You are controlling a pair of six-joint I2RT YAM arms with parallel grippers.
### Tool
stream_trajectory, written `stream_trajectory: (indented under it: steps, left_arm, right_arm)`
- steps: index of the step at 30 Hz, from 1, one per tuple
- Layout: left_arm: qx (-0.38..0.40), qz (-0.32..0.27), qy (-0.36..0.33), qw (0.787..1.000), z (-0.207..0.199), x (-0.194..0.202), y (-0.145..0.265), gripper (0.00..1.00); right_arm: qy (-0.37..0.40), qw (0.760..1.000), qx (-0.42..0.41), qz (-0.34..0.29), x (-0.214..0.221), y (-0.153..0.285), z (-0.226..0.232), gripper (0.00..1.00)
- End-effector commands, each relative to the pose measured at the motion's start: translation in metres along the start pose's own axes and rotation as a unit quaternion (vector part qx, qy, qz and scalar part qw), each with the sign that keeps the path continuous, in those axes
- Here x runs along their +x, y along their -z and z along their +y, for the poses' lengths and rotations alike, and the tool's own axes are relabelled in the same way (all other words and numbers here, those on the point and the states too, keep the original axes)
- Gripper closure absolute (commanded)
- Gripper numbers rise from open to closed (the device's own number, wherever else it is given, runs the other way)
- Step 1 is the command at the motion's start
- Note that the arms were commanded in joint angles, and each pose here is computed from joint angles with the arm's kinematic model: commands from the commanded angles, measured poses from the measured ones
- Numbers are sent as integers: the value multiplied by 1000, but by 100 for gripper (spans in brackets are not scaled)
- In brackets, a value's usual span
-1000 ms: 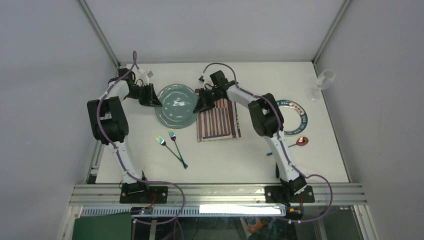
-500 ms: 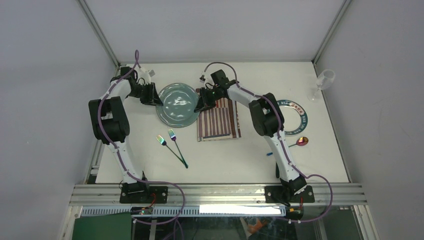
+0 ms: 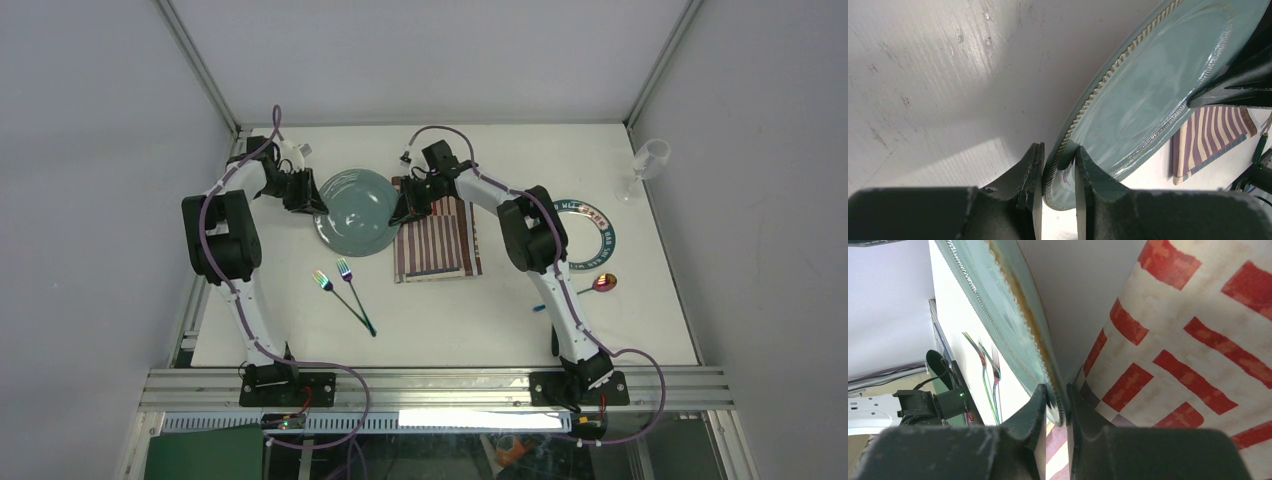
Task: Set the dinner table for one person
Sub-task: Place the plate at the center of the board.
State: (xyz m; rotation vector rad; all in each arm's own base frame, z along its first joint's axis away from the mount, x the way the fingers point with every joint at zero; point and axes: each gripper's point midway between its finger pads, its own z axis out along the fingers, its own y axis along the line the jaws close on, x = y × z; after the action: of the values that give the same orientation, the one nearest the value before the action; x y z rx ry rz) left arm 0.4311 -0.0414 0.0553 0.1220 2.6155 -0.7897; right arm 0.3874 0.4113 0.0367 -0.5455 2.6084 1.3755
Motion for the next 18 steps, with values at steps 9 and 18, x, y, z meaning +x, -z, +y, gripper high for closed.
stream_trajectory:
  steps: [9,18]
  left_arm:
    - [65,8,2,998,-24,-7,-54,87]
    - [39,-3,-16,999,-11,-13,-76,77]
  right_arm:
    - [82,997,-11,-3,1,-35,10,96]
    - [84,996,22,-16,-5,-40,-15,82]
